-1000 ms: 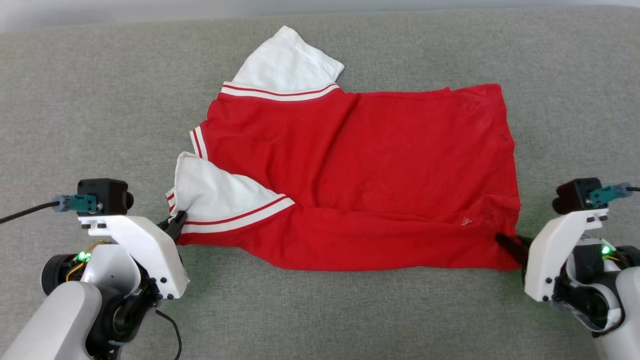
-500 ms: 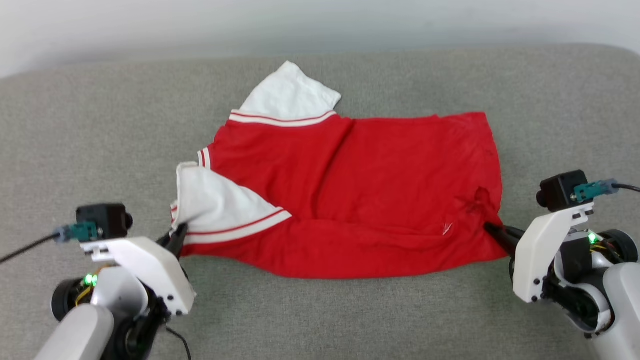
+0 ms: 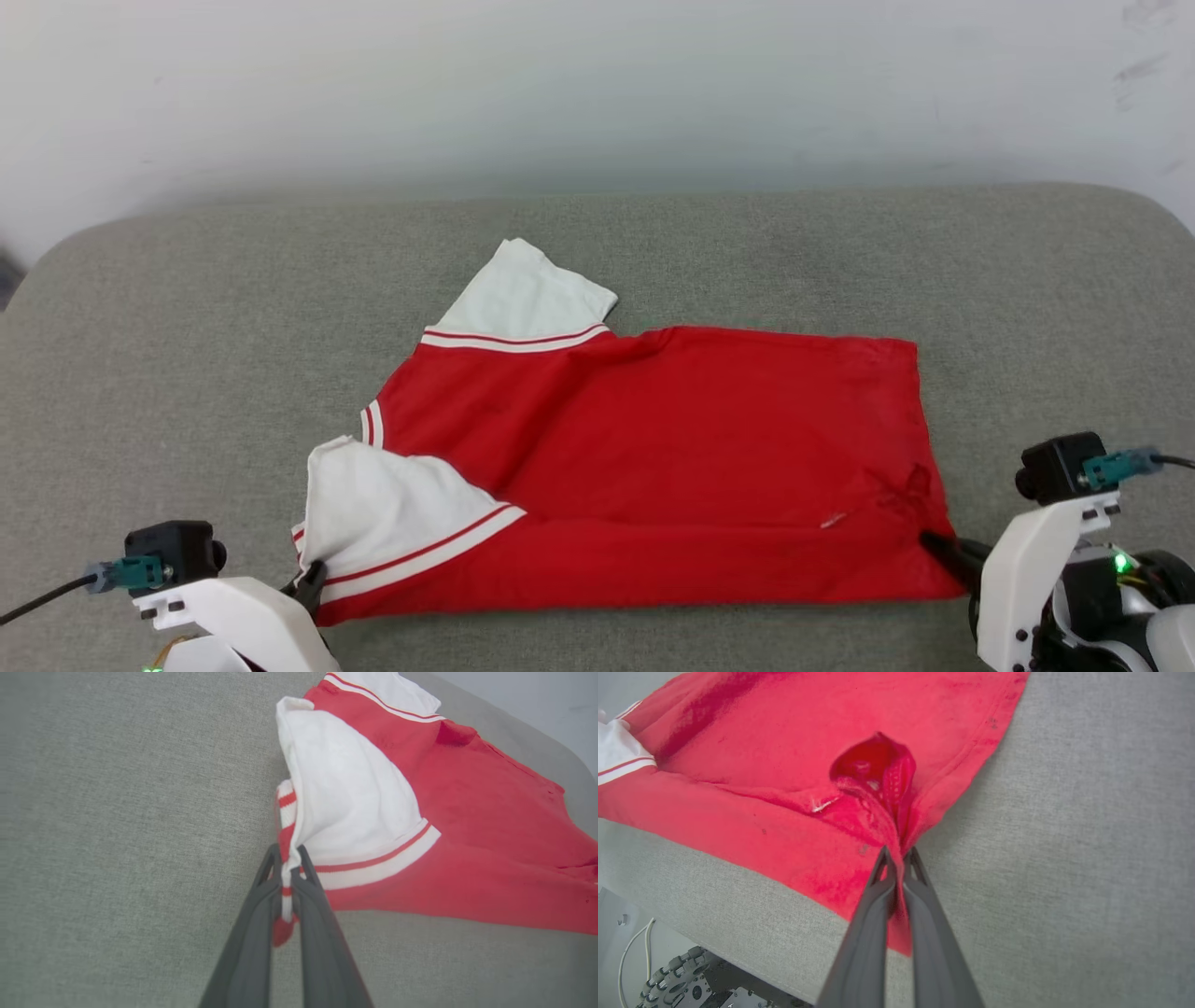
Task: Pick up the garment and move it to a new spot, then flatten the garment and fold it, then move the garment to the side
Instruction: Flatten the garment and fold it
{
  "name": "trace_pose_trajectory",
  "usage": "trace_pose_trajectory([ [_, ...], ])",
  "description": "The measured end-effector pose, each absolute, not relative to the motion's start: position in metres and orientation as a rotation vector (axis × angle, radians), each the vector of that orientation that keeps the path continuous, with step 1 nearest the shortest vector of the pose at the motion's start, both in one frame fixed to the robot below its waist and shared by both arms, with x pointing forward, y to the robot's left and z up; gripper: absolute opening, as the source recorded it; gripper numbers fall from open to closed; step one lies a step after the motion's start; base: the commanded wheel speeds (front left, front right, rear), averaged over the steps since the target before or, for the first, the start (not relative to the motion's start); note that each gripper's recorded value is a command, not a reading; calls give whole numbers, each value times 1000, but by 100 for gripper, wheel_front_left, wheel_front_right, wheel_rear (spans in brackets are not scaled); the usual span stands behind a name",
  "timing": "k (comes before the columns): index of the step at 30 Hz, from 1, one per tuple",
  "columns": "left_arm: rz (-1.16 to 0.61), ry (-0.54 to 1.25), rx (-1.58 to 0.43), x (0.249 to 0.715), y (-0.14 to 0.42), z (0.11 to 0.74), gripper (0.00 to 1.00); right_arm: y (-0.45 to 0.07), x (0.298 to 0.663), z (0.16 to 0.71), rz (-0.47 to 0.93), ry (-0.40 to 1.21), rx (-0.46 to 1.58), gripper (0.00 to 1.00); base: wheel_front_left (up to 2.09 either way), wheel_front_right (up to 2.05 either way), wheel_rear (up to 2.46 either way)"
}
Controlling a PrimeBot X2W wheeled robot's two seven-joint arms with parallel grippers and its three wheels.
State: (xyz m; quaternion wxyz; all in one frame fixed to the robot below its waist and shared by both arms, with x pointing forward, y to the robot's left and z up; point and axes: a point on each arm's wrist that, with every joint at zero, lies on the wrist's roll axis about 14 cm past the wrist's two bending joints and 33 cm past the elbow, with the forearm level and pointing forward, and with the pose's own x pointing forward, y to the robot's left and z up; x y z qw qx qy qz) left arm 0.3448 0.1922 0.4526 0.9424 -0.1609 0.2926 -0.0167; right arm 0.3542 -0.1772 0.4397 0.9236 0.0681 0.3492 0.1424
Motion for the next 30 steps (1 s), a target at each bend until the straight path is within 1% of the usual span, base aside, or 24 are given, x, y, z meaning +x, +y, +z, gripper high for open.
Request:
trace_pose_trajectory([
  [4, -16, 637, -357, 332, 195, 444, 0, -183, 338, 425, 265, 776, 166, 0, 0, 0, 0],
  [5, -19, 658, -373, 328, 192, 440, 0, -182, 334, 421, 261, 789, 175, 2, 0, 0, 0],
  [6, -28, 694, -384, 323, 188, 433, 0, -182, 331, 416, 256, 800, 179, 42, 0, 0, 0],
  [7, -40, 733, -392, 317, 183, 425, 4, -184, 327, 411, 249, 812, 178, 100, 0, 0, 0],
  [8, -39, 741, -405, 316, 181, 422, 49, -184, 325, 407, 240, 815, 190, 100, 0, 0, 0],
  [9, -34, 735, -409, 318, 181, 420, 100, -184, 325, 406, 233, 803, 202, 100, 0, 0, 0],
  [12, -27, 723, -397, 323, 180, 417, 100, -186, 327, 403, 217, 764, 196, 100, 0, 0, 0],
  [15, -42, 667, -385, 332, 176, 424, 100, -189, 335, 415, 202, 656, 182, 100, 0, 0, 0],
  [19, -48, 519, -331, 357, 180, 451, 100, -198, 351, 449, 169, 444, 168, 100, 0, 0, 0],
  [23, -88, 384, -293, 379, 171, 480, 100, -208, 363, 487, 128, 247, 156, 100, 0, 0, 0],
  [25, -107, 319, -278, 392, 166, 495, 100, -216, 367, 503, 104, 176, 134, 100, 0, 0, 0],
  [29, -142, 211, -249, 423, 155, 521, 100, -225, 375, 525, 65, 93, 109, 100, 0, 0, 0],
  [30, -156, 174, -242, 441, 150, 530, 100, -230, 381, 535, 49, 58, 95, 100, 0, 0, 0],
])
